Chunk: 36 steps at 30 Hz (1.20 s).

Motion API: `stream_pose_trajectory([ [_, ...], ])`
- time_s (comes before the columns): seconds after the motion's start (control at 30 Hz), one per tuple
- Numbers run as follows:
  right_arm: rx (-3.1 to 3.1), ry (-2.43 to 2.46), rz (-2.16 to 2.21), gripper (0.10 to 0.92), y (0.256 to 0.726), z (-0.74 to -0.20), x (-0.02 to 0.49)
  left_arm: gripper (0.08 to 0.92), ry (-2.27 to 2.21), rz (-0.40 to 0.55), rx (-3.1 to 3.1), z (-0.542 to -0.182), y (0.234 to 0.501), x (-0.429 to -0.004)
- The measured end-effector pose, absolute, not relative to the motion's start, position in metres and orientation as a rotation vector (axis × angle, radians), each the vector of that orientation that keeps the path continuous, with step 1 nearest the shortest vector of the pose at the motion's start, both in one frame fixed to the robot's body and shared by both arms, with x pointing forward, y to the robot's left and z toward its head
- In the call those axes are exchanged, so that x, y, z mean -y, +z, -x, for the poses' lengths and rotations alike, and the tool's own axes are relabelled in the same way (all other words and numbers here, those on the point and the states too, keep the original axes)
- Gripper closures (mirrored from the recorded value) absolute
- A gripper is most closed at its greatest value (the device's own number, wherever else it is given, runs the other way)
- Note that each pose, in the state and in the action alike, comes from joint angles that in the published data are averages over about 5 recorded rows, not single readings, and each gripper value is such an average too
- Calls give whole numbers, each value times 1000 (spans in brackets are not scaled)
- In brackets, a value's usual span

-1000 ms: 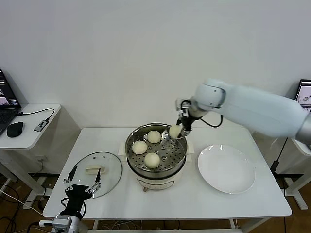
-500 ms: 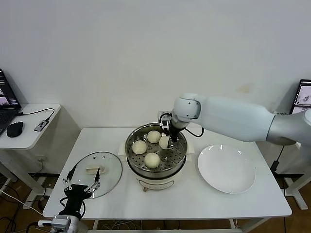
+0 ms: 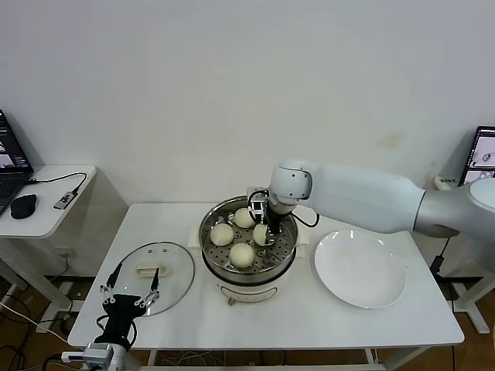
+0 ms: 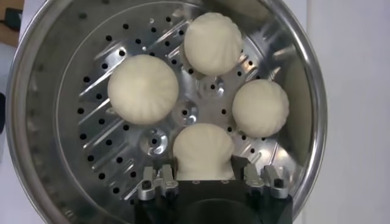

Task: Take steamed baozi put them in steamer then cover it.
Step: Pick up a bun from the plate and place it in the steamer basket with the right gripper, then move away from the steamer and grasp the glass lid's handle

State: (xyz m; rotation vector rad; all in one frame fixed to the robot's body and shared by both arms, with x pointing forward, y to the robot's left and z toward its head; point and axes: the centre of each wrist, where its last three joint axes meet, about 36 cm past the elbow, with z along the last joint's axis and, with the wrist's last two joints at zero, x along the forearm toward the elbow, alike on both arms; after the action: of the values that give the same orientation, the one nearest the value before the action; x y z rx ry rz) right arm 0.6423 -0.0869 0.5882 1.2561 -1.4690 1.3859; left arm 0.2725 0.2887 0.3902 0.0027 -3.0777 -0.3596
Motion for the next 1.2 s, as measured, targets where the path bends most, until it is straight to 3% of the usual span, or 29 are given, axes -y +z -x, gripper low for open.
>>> stream_pose_trajectory([
  [0.37,1500,1392,-1225,210,605,-638,104,177,-364,6,3081,-273,392,-288],
  [0.87,1753,1342,-1214,200,622,-604,174,177,-365,28,3077,-272,390,-285],
  [1.2,2194,1203,-1192,200,596,-560,234,177,-358,32,3074,-271,387,-283],
])
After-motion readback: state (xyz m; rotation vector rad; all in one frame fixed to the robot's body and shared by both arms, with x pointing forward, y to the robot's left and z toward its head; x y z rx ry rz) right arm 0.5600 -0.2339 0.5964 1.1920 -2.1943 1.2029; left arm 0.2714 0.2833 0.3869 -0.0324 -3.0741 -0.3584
